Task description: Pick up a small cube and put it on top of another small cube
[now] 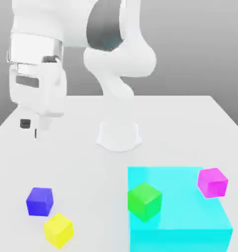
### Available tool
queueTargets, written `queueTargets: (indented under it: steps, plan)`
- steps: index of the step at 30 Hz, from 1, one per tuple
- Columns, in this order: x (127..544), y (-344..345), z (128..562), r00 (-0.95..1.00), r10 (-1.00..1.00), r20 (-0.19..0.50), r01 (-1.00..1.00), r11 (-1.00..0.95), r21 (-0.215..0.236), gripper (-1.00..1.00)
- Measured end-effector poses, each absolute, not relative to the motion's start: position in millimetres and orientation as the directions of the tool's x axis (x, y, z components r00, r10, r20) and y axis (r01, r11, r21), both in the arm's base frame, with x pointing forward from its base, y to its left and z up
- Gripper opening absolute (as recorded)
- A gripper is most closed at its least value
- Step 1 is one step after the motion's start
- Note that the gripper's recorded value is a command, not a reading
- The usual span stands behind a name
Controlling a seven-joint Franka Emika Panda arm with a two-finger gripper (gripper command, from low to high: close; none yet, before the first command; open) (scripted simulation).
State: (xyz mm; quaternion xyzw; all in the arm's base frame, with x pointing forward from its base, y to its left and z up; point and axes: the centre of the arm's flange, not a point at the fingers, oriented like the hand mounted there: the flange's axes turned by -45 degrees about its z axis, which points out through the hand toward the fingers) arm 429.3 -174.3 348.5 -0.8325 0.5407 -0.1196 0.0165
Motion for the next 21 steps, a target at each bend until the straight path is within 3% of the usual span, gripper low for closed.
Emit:
queueTargets:
  steps: [7,13,14,21]
  plan:
    - [365.1,-219.4,211.9,-0.028,-1.000,0.014,-0.999,0.028,-0.023,0.00]
    - [357.7,-219.2,140.7,-0.073,-0.997,0.001,-0.997,0.073,0.000,0.00]
    - [357.2,-219.0,134.6,-0.073,-0.997,0.000,-0.997,0.073,0.000,-1.00]
    - [357.4,-219.1,135.7,-0.073,-0.997,0.001,-0.997,0.073,-0.002,-1.00]
